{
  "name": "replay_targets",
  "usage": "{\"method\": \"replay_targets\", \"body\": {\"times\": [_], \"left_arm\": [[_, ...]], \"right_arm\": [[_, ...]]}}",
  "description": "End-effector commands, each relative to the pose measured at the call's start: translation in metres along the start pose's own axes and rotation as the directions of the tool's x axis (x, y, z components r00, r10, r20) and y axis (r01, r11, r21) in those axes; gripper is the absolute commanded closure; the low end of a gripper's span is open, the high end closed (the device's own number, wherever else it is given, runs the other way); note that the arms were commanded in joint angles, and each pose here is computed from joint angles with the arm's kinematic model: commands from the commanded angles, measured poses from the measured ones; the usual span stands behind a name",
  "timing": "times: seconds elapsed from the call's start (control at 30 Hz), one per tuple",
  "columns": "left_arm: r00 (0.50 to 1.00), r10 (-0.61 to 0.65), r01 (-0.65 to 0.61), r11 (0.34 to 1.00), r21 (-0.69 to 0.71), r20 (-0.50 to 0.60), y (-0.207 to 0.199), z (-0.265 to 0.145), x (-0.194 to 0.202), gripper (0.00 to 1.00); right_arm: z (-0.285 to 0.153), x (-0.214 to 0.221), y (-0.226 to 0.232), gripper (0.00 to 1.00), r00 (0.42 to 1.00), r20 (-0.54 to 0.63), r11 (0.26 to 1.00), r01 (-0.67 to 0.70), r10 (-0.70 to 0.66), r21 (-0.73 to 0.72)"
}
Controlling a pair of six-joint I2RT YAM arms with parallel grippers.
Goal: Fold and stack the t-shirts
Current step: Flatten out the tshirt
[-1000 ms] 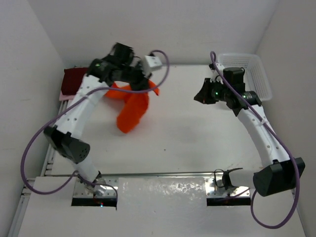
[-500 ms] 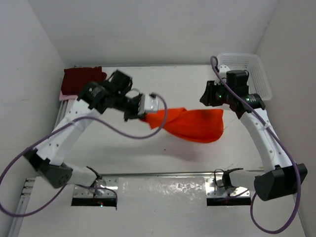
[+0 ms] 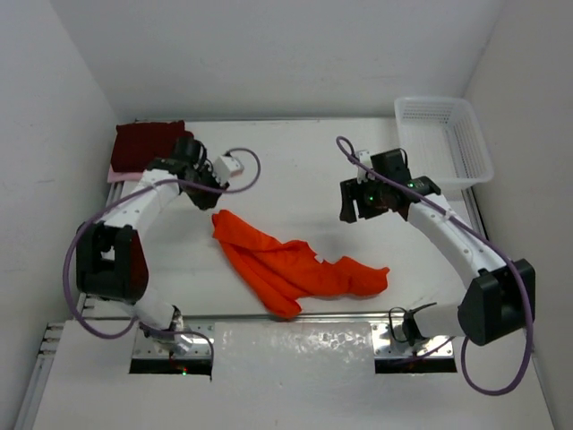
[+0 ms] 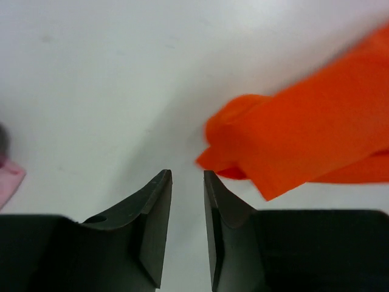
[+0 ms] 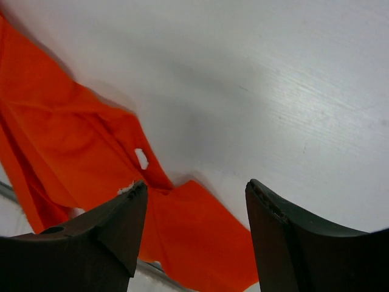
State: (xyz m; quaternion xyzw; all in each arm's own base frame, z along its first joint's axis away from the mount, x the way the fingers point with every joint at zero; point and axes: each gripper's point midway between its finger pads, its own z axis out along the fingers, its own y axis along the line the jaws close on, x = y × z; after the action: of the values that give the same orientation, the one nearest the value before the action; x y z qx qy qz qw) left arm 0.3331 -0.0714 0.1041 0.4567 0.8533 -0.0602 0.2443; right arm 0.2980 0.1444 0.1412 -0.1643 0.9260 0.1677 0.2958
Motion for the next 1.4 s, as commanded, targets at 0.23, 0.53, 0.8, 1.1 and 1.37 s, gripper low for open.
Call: {"method": "replay_targets", "body": {"times": [0.23,0.53,0.8,1.1,1.37], "left_arm": [[0.73,-0.627,0.616,0.776,0.135,0.272,0.097,-0.039,-0.041,0.51],[0.982,0.167,-0.158,0.982,-0.1,0.093,-0.047,0.021,-0.045,0.43],[0.971,0.236,-0.24,0.966,-0.094,-0.047,-0.051,0.056,-0.015,0.47],[0.965,0.259,-0.261,0.962,0.076,0.032,-0.086,0.041,-0.021,0.56],[0.928,0.371,-0.366,0.925,0.101,-0.028,-0.105,0.037,0.002,0.51]], "right_arm": [[0.008,0.085,-0.028,0.38,0.969,-0.241,0.991,-0.021,0.053,0.13],[-0.005,0.166,-0.038,0.3,0.899,-0.306,0.946,-0.263,0.312,0.191],[0.006,0.197,-0.017,0.3,0.856,-0.346,0.923,-0.368,0.383,0.112],[0.008,0.206,-0.014,0.31,0.847,-0.355,0.917,-0.382,0.396,0.11],[0.009,0.2,-0.015,0.31,0.857,-0.342,0.922,-0.374,0.386,0.104]]}}
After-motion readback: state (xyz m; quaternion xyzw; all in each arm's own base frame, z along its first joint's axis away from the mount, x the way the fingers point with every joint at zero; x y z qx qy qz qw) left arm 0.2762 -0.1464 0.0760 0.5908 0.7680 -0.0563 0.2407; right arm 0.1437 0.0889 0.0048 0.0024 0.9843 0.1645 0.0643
